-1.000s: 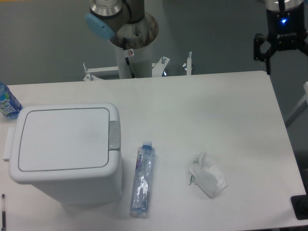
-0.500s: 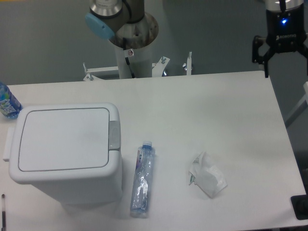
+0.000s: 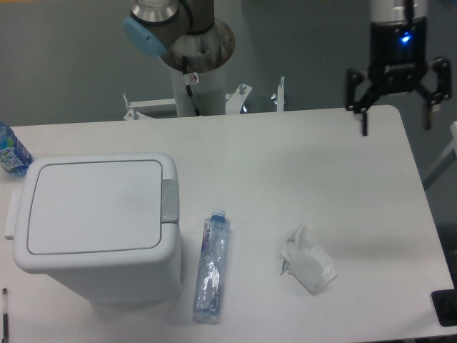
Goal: Open the trash can
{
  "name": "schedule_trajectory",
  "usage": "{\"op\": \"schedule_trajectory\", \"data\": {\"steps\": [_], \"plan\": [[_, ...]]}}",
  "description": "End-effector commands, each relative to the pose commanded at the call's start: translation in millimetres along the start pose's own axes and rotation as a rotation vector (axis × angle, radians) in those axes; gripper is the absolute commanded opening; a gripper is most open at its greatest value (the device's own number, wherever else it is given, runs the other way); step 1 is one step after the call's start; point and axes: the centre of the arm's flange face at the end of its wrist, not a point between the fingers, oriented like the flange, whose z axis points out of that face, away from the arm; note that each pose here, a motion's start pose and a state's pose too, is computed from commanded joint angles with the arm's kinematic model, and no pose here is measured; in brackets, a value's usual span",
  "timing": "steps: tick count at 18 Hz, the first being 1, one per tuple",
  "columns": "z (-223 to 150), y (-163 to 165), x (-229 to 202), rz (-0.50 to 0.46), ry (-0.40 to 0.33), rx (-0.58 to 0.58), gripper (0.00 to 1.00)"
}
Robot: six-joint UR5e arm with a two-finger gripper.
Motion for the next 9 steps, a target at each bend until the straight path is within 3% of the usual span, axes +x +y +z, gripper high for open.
{"op": "schedule_trajectory", "data": {"steps": [9], "plan": [[31.9,-9.9,74.8,-0.126,0.093,-0.042,1.00]]}}
